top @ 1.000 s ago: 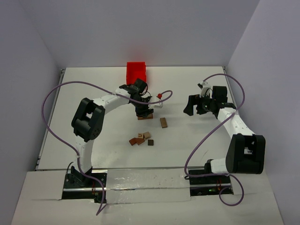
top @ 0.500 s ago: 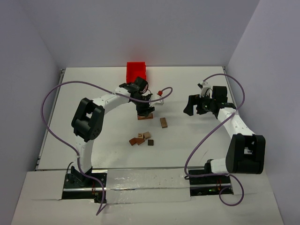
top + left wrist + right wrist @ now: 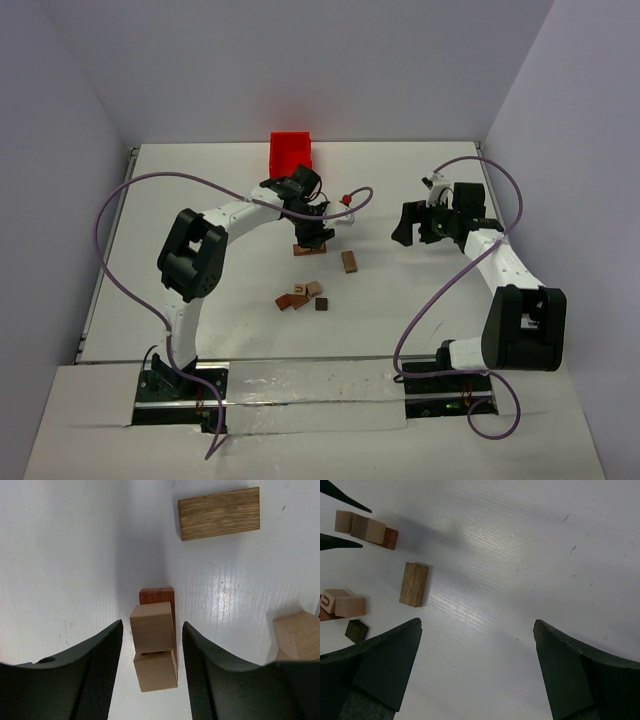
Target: Build the wood block tower
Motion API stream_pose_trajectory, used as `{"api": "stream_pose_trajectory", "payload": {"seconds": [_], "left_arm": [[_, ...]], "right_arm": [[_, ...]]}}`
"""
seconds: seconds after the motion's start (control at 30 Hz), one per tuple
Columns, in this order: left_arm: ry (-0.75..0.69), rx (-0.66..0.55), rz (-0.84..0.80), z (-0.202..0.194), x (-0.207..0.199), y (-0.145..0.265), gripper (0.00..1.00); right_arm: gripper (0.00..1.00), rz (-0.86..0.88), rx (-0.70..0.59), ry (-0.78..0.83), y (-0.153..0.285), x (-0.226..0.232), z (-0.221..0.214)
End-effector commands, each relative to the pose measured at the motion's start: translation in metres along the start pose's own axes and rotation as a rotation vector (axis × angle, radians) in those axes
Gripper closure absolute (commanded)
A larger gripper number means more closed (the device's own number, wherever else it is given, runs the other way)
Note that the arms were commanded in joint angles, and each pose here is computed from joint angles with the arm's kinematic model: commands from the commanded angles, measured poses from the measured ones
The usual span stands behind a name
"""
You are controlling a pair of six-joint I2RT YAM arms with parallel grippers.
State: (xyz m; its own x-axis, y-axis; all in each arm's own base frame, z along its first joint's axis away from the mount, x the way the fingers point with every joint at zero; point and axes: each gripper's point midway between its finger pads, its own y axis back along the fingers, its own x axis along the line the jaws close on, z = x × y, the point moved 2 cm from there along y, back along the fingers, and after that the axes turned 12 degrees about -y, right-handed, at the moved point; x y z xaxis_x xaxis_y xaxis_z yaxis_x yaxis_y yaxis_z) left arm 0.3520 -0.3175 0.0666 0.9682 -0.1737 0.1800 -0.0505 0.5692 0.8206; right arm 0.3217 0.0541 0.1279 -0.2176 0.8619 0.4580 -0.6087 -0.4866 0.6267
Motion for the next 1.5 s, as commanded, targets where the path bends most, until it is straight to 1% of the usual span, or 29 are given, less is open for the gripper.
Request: {"api": "stream_pose_trajectory", "payload": {"seconds": [0.0,0.3,0.5,1.17,1.47], "left_arm": [[-0.017,-0.022,0.033,0.013,0.014,0.001,0.46],[-0.023,-0.006,0.023,0.008,0.010,-0.001,0.55],[-0.027,-0.002,0.016,0.006,0.009,0.000,0.59],[-0.018,0.009,-0.007,-0.004,-0.008,0.000,0.61],[-0.019,0.009,-0.003,-0.004,-0.008,0.001,0.61]], "right_arm": [[0.00,0.002,-0.038,0.031,0.004,0.003,0.019],[0.00,0.003,-0.038,0.031,0.003,0.003,0.019],[0.00,0.003,-0.038,0.030,0.003,0.003,0.019],[0.00,0.005,-0.037,0.031,0.003,0.003,0.019],[0.00,0.006,-0.037,0.030,0.004,0.003,0.019]]}}
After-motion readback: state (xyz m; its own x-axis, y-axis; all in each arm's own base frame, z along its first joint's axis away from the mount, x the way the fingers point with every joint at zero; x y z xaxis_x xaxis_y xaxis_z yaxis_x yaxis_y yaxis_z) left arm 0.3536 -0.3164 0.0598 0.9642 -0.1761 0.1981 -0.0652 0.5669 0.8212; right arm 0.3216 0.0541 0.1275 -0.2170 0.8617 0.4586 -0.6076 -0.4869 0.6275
